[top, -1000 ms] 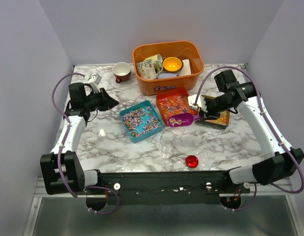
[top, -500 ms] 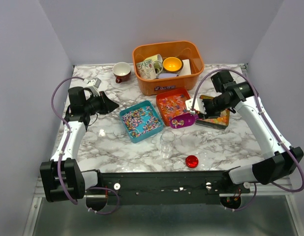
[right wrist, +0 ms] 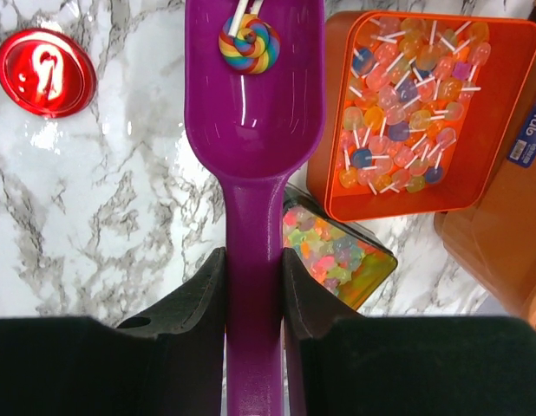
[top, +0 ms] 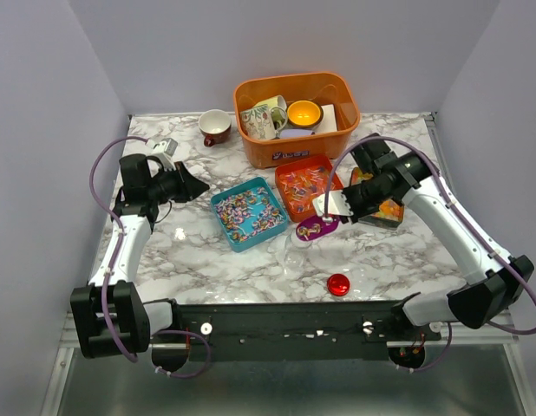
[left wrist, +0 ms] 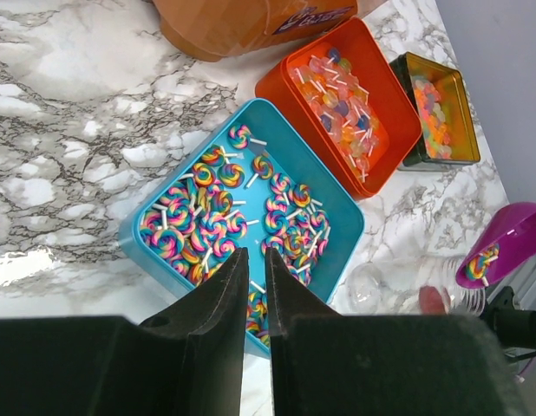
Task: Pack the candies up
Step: Place the fake candies in the packing bottle, then adjust the spatula, then scoop the fake candies from the storage box, then place the fake candies in the packing bottle.
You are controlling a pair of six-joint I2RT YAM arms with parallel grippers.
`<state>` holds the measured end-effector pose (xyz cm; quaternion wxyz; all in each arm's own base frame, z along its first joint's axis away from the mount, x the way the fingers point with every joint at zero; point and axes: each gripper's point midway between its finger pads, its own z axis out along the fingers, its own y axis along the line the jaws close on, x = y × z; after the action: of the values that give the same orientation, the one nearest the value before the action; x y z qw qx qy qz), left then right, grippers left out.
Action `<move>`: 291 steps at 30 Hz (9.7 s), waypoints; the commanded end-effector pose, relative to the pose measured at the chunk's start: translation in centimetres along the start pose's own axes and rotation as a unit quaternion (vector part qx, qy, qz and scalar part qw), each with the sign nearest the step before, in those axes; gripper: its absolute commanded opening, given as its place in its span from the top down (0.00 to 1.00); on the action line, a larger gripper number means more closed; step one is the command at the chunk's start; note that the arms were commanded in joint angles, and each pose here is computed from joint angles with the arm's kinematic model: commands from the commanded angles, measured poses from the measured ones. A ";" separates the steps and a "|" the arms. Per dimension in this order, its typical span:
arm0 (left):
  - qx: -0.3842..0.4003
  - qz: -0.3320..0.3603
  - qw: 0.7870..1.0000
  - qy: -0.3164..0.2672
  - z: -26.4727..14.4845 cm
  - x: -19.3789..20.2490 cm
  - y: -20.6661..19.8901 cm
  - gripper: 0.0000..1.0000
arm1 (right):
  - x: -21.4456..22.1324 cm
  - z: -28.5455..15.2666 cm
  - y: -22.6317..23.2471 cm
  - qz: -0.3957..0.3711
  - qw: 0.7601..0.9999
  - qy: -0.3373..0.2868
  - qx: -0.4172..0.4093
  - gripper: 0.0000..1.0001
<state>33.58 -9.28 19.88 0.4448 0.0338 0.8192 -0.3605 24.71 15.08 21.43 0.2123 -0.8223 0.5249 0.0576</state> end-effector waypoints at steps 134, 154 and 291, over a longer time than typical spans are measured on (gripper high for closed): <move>-0.160 -0.133 0.978 -0.016 -2.9 3.6 4.6 0.60 | -7.9 7.0 -15.3 -0.117 0.991 0.055 0.021 0.99; -0.207 -0.297 0.932 0.023 -1.3 14.3 7.7 0.87 | -4.6 16.6 -19.3 -0.197 0.938 0.283 0.030 0.99; -0.129 -0.036 0.991 0.004 -4.5 5.9 2.3 0.36 | 2.7 0.1 -0.7 -0.076 0.980 0.181 -0.011 0.99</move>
<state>27.90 -6.14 15.26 0.4171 -0.0569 0.8699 -0.2571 26.67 13.33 20.06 0.1253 -0.8507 0.5026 -0.0895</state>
